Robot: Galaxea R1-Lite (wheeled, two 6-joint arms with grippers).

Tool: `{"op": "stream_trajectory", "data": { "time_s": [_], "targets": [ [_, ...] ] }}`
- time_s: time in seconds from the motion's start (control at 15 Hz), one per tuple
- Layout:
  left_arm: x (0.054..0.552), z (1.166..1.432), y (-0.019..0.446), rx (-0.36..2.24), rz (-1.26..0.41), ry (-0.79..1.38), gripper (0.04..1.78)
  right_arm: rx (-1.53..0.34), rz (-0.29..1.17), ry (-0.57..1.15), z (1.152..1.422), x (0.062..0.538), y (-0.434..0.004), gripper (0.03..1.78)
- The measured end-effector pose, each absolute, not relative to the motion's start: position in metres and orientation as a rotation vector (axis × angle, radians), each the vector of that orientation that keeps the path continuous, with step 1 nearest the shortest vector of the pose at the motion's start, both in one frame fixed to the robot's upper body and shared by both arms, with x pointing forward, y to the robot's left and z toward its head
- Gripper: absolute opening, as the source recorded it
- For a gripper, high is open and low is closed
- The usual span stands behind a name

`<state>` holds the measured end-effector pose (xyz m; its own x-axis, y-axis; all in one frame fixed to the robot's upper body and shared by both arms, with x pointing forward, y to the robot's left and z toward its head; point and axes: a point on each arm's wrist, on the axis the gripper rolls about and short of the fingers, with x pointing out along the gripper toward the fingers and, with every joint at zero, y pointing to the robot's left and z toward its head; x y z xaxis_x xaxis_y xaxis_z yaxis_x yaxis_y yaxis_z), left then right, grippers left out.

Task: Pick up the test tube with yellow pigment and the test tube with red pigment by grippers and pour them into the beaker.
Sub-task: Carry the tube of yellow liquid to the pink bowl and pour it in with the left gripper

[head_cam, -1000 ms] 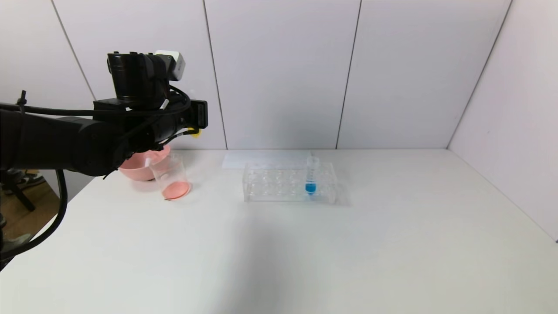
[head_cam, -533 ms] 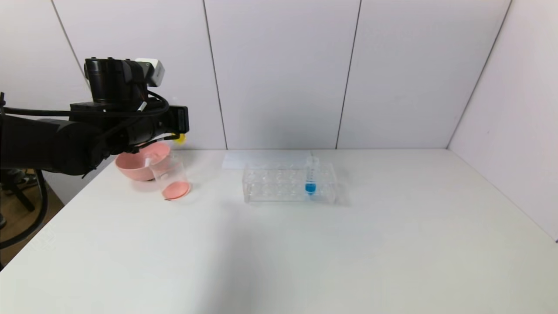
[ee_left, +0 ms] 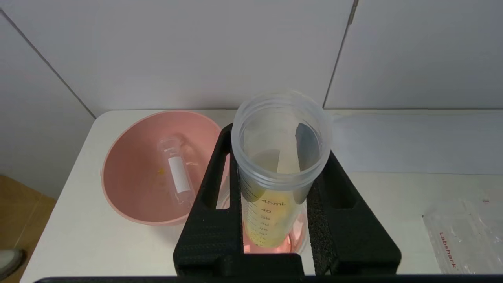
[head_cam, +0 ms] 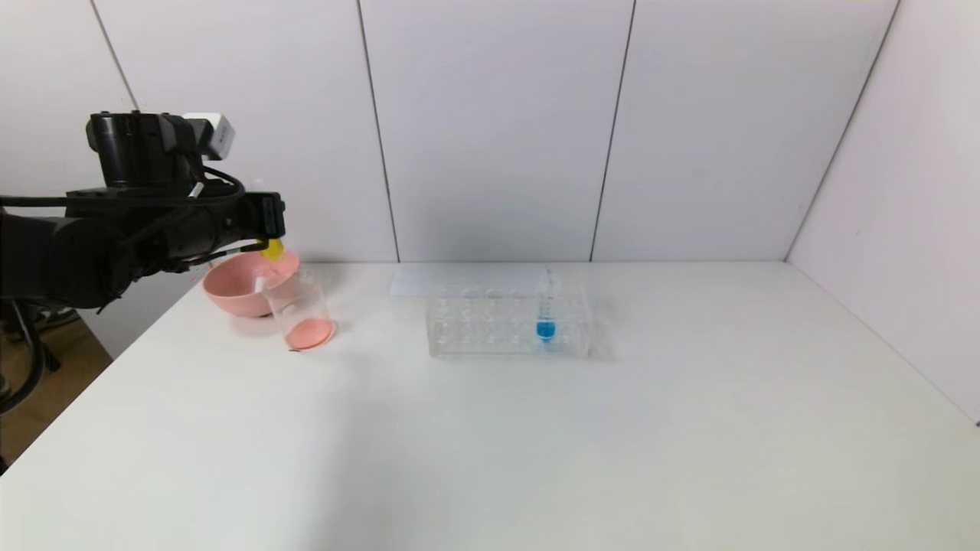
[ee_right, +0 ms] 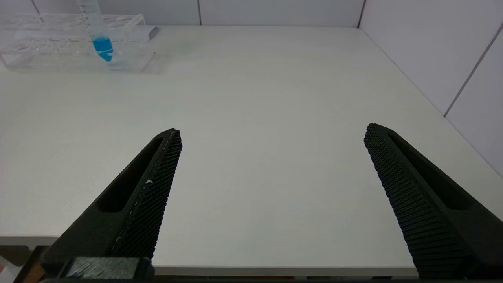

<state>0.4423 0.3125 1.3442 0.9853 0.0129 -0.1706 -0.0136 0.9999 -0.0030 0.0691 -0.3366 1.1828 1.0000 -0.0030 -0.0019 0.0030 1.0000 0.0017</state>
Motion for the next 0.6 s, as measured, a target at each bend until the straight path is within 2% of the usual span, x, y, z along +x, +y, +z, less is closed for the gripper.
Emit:
{"op": "stream_trajectory", "data": {
  "time_s": [0.6],
  "targets": [
    [0.433, 1.345, 0.356, -0.018, 0.087, 0.173, 0.47, 0.001, -0.003, 0.002, 1.183, 0.069, -0.337, 1.70]
  ]
}}
